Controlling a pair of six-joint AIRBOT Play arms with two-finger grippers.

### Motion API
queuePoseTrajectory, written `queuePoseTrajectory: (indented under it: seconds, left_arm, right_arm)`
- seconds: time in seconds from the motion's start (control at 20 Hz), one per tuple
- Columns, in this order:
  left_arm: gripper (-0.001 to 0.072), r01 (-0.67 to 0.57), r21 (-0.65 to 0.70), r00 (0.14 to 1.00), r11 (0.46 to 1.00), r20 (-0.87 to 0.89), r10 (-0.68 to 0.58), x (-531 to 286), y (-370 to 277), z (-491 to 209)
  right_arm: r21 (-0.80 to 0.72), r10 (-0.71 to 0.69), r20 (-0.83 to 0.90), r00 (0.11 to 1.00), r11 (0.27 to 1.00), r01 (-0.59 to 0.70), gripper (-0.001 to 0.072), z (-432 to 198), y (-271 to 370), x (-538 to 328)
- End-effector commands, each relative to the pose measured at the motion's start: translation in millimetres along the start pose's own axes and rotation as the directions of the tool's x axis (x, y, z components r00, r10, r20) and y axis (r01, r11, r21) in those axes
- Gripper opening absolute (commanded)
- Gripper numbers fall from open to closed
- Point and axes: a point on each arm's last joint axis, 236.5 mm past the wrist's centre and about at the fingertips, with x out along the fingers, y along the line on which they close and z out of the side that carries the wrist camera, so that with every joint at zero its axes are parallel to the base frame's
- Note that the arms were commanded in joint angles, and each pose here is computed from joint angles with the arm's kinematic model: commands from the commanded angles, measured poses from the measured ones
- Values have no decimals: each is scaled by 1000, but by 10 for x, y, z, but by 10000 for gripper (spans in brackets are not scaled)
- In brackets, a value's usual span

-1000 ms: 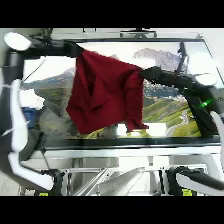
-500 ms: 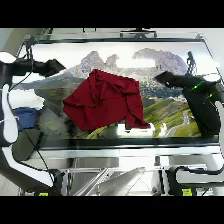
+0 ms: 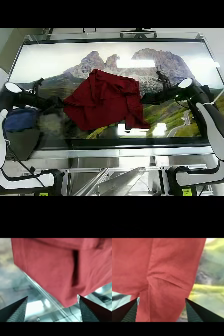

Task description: Fold the shirts.

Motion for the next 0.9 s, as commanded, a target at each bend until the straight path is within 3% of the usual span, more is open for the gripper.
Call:
queuePoseTrajectory:
  seconds: [0.0, 0.05, 0.1, 0.25, 0.3, 0.45, 0.5, 0.6, 0.85]
  left_arm:
    - [690, 64, 4, 998, 998, 11, -64, 362, -114, -80]
    - [663, 78, 15, 997, 997, -4, -78, 494, -172, -81]
    - [580, 73, 22, 997, 997, -31, -73, 617, -185, -110]
    - [563, 80, 41, 990, 996, -120, -75, 902, -254, -263]
    - [519, 79, 45, 989, 996, -132, -72, 952, -267, -284]
    - [135, 69, 57, 991, 996, -118, -61, 1024, -288, -249]
    - [52, 72, 55, 992, 996, -109, -66, 1023, -299, -224]
    - [6, 82, 45, 992, 996, -96, -78, 1019, -325, -191]
    - [15, 83, 38, 993, 996, -91, -79, 1002, -300, -177]
  right_arm:
    - [14, -8, -57, 998, 1000, 9, 656, -116, -1, 237]
    - [20, -7, -66, 998, 1000, 8, 655, -134, -7, 271]
    - [25, -7, -70, 997, 1000, 9, 655, -144, -26, 296]
    - [45, -1, -89, 996, 999, 5, 655, -186, -36, 338]
    - [40, 0, -93, 996, 999, 3, 654, -195, -10, 356]
    - [13, -3, -96, 995, 1000, 5, 654, -198, 79, 433]
    - [4, -9, -87, 996, 1000, 10, 654, -174, 97, 460]
    - [-16, -16, -79, 997, 1000, 14, 654, -156, 156, 515]
    - [-30, -24, -106, 994, 999, 21, 646, -235, 268, 808]
